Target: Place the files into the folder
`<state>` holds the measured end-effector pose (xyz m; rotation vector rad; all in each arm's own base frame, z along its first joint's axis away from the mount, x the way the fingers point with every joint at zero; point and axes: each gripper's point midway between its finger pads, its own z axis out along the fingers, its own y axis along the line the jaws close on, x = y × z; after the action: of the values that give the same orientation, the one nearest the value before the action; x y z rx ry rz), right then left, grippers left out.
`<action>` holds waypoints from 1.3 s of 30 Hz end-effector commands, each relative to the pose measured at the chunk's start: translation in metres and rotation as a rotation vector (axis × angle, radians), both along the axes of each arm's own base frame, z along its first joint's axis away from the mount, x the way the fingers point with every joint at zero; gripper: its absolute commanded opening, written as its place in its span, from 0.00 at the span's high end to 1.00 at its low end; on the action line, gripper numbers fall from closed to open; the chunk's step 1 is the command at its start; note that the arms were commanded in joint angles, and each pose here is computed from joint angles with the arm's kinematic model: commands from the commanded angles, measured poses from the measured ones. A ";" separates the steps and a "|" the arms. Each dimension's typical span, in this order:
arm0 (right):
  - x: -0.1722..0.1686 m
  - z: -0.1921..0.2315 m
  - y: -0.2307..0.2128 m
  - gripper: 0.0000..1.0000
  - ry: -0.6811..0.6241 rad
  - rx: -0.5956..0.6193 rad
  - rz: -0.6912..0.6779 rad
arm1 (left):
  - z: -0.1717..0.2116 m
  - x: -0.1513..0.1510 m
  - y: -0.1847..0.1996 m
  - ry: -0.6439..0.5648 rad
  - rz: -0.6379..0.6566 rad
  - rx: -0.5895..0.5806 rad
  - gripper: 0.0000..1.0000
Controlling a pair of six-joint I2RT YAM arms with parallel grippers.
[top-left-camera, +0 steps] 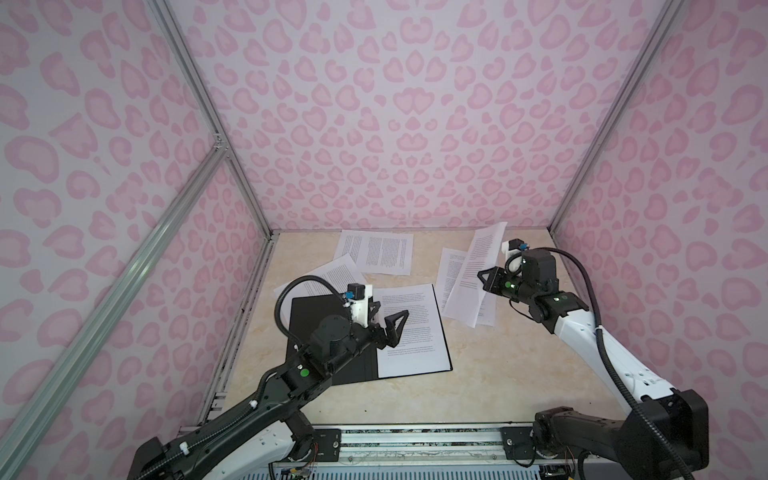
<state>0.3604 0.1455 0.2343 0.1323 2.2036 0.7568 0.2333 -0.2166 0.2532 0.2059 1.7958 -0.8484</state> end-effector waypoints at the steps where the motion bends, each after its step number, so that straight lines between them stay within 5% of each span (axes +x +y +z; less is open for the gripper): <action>1: -0.019 -0.003 0.017 1.00 0.042 -0.109 0.044 | -0.005 -0.002 0.040 -0.067 0.150 0.010 0.03; 6: -0.046 0.033 0.092 1.00 -0.021 -0.114 0.215 | 0.006 -0.011 0.088 -0.158 0.313 -0.053 0.03; 12: -0.080 0.054 0.170 1.00 -0.039 0.073 0.443 | 0.000 -0.008 0.106 -0.151 0.413 -0.044 0.03; 20: -0.058 -0.018 0.129 1.00 0.099 0.202 0.416 | -0.012 0.003 0.091 -0.083 0.388 0.050 0.03; 28: -0.057 -0.150 0.108 1.00 0.367 -0.057 0.491 | -0.026 0.011 0.080 -0.040 0.372 0.115 0.03; 39: -0.053 -0.182 0.112 1.00 0.382 0.007 0.440 | -0.045 0.021 0.063 0.019 0.334 0.183 0.03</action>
<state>0.3014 0.2532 0.0489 -0.2406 2.6822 1.0246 0.2520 -0.1474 0.2017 0.0068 1.8661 -0.4239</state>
